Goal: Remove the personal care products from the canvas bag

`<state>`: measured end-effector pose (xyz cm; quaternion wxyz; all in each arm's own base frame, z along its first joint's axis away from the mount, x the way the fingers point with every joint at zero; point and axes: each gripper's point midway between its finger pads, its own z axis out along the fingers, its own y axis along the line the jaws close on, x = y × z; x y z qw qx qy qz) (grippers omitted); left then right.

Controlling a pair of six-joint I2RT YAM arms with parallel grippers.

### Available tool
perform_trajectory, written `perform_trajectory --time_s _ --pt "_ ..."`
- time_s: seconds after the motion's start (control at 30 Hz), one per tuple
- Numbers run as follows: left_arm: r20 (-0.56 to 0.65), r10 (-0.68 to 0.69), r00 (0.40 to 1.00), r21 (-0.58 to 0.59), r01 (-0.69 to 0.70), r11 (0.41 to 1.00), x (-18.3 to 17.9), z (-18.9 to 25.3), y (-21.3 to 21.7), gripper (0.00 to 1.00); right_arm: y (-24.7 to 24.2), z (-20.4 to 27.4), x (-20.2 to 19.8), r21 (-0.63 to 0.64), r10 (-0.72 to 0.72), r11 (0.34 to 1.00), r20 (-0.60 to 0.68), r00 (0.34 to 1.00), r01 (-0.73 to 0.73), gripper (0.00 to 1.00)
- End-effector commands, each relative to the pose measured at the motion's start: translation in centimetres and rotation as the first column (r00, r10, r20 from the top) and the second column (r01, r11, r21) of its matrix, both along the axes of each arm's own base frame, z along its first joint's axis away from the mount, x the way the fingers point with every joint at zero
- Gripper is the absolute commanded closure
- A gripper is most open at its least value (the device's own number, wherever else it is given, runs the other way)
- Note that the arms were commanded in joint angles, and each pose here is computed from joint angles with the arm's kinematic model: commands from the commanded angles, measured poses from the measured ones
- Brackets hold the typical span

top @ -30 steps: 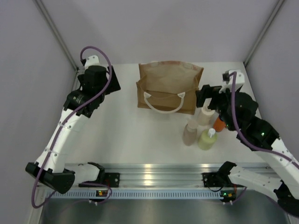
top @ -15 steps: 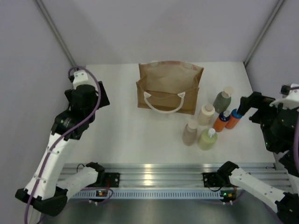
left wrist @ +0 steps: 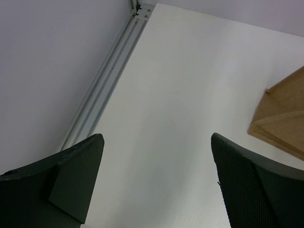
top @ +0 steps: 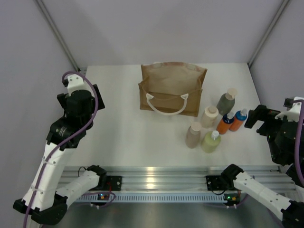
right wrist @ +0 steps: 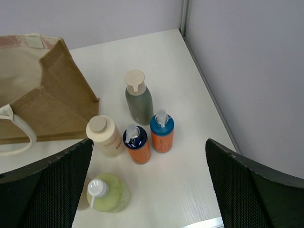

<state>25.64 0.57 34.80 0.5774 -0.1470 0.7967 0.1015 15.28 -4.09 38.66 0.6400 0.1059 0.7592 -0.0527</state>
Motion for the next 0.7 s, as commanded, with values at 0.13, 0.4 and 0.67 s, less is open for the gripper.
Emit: perform_trajectory --time_s 0.13,0.4,0.67 --pt "0.052 0.033 0.998 -0.013 -0.032 0.999 0.5 2.4 0.3 0.01 -0.7 0.5 -0.2 -0.011 -0.026 1.0 0.029 0.999 0.026 0.01" --pt "0.048 0.011 0.999 -0.043 -0.009 0.999 0.6 2.0 -0.3 0.01 -0.9 0.1 -0.1 -0.015 -0.046 0.999 0.029 0.999 0.046 0.01" --pt "0.058 0.014 0.998 -0.045 -0.011 0.999 0.2 2.1 -0.1 0.01 -1.1 0.1 -0.4 -0.004 -0.039 0.999 0.04 0.998 0.039 0.01"
